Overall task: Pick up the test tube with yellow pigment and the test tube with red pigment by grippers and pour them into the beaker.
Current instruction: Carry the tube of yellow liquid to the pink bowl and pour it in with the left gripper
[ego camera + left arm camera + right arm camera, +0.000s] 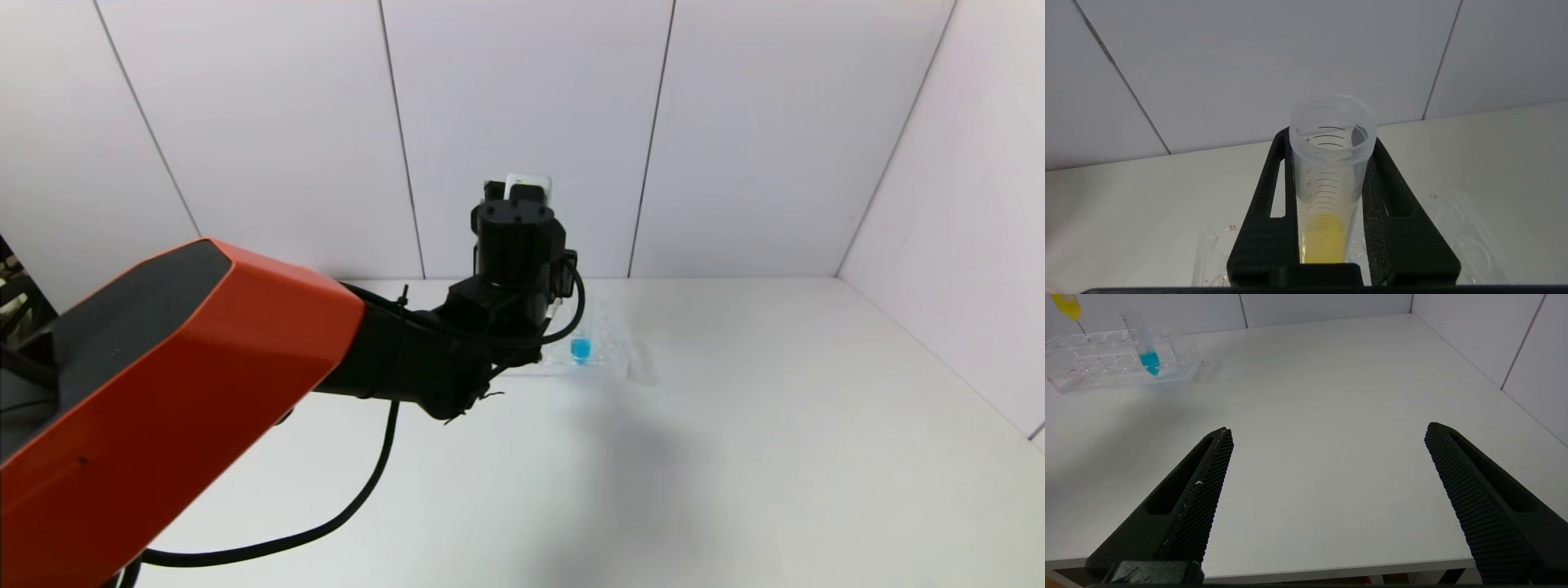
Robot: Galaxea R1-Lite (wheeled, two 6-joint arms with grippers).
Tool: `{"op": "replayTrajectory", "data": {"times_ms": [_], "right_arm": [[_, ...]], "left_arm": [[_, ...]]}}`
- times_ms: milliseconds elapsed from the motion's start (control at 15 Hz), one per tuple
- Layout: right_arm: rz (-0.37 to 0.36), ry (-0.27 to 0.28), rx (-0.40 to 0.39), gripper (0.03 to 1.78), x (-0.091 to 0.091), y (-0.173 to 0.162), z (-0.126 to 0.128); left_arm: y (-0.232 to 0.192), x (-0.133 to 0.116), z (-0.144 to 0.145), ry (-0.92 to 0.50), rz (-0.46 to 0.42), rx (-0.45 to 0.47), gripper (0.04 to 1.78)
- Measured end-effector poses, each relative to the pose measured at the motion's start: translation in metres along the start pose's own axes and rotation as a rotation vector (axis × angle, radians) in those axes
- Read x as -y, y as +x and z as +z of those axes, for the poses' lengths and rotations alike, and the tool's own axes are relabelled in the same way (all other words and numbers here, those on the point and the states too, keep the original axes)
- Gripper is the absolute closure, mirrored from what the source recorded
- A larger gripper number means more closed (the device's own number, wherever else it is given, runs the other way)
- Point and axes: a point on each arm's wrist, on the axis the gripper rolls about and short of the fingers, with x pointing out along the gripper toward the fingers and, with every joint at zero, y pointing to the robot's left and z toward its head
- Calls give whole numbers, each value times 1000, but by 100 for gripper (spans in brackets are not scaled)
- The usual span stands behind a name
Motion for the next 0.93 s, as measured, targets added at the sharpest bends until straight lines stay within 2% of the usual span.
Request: {"op": "replayTrajectory", "data": {"times_ms": [133, 333, 600, 733, 933], "right_arm": [[0, 0, 0, 10, 0, 0, 0], [0, 0, 0, 10, 0, 0, 0], [0, 0, 0, 10, 0, 0, 0], [0, 0, 0, 10, 0, 0, 0], [0, 0, 0, 10, 0, 0, 0]], "left_arm": [[-14, -30, -1, 24, -97, -51, 137], [-33, -113, 8, 21, -183, -95, 137], [-69, -234, 24, -15, -202, -109, 137], [-93, -283, 30, -33, -210, -115, 137], [-120, -339, 33, -29, -258, -123, 137]]}}
